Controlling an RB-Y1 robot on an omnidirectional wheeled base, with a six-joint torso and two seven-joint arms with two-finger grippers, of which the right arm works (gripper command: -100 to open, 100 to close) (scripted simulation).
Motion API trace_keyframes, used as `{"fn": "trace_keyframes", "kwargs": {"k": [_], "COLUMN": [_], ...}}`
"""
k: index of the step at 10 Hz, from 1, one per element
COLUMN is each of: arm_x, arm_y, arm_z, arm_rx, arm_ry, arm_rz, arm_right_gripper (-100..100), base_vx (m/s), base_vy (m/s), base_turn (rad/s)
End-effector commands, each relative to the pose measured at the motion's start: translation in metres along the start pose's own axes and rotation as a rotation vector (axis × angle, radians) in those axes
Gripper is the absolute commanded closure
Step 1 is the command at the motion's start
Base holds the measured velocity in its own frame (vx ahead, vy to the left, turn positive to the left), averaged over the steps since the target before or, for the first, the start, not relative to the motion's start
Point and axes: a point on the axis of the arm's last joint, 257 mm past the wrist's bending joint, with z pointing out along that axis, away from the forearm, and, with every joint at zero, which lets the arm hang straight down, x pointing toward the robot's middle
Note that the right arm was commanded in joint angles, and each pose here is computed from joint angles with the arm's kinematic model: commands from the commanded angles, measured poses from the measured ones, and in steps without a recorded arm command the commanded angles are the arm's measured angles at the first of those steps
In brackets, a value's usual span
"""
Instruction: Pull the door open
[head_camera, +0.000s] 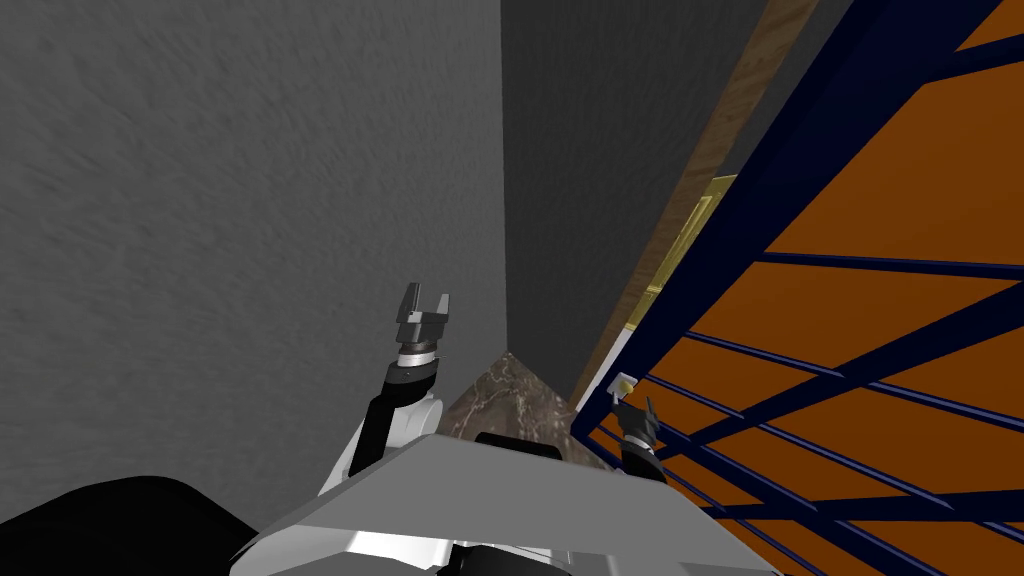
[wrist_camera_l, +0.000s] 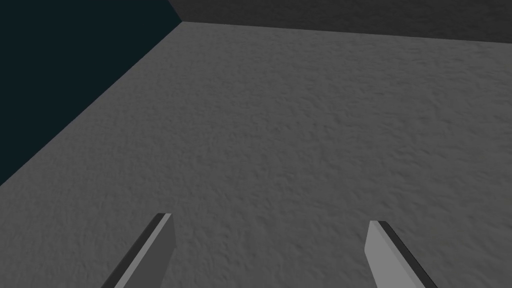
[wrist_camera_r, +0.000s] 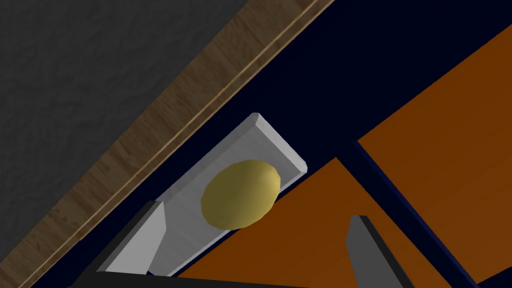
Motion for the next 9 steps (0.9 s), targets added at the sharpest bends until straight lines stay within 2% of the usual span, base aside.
{"fn": "trace_keyframes", "kwargs": {"k": [1,2,3,4,6,7,8,9], "arm_x": [0.004,0.004,0.006,0.006,0.011,0.011,0.013,0.013], "arm_y": [-0.005,-0.005,-0.008,-0.008,-0.014,-0.014,-0.017,-0.017], "arm_z": [0.0018,0.0018,0.003,0.003,0.0053,0.0053,0.0063,0.0063], "arm_rx": [-0.003,-0.003,-0.006,-0.006,-0.01,-0.01,-0.012,-0.012], "arm_ry": [-0.008,-0.008,-0.013,-0.013,-0.022,-0.022,-0.027,-0.027], "arm_rz": [0.081,0.096,0.155,0.158,0.264,0.279,0.333,0.339], "arm_right_gripper": [-100,-100,-100,-100,-100,-100,-100,-100], "base_vx": [-0.074,-0.057,-0.055,-0.046,-0.068,-0.058,-0.059,-0.05], "base_vy": [-0.003,-0.011,-0.005,-0.003,0.005,-0.004,-0.014,-0.01], "base_turn": [0.042,0.015,0.026,0.014,0.037,0.008,0.029,0.013]}}
